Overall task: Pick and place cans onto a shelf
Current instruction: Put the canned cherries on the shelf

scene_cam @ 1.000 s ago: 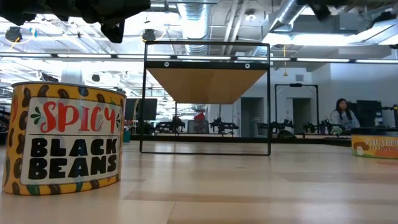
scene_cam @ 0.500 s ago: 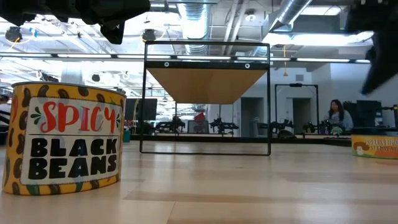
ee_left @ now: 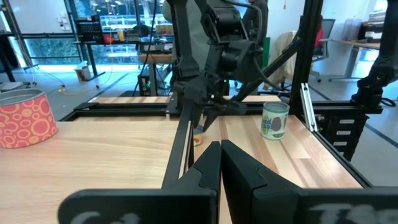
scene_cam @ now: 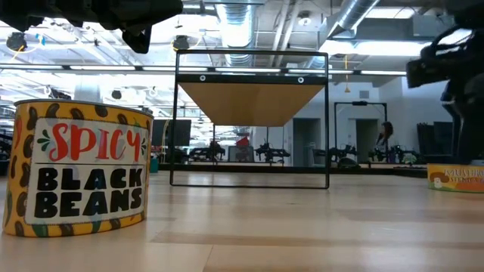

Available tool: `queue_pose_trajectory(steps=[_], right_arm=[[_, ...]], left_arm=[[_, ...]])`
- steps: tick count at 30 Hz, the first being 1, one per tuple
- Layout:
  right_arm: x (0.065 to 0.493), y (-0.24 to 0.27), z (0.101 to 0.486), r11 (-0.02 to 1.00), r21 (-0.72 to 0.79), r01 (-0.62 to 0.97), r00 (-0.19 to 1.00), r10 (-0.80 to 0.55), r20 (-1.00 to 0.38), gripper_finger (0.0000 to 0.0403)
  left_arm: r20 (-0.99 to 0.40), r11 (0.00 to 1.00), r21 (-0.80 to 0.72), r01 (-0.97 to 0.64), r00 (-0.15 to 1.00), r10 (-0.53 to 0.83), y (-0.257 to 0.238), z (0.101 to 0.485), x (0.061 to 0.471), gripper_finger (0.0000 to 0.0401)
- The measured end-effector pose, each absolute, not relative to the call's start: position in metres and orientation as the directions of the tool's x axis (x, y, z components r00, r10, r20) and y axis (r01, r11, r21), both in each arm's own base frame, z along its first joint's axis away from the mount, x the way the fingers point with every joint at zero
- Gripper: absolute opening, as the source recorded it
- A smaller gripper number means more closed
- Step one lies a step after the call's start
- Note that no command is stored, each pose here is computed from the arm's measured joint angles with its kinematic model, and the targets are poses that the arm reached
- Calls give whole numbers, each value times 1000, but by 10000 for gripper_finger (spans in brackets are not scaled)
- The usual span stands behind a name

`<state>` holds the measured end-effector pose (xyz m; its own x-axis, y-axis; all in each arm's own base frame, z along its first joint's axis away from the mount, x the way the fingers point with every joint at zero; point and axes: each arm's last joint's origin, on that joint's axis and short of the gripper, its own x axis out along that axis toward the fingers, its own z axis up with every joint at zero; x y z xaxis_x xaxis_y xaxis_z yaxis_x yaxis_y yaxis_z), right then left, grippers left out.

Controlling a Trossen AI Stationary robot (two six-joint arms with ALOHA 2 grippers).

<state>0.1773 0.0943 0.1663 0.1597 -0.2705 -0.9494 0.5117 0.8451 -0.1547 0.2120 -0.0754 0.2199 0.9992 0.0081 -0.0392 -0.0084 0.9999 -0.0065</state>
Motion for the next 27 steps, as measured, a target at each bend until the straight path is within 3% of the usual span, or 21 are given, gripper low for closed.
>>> queue_pose_trajectory(steps=[13,27], right_arm=[[192,77,159,843,-147,518,118,-241,-963,111],[202,70,159,858,-71,509,148,-168,-975,24]], left_arm=[[-40,1000,-6,-8,999,8,-75,220,212,0],[-40,1000,-6,-8,999,8,-75,220,212,0]])
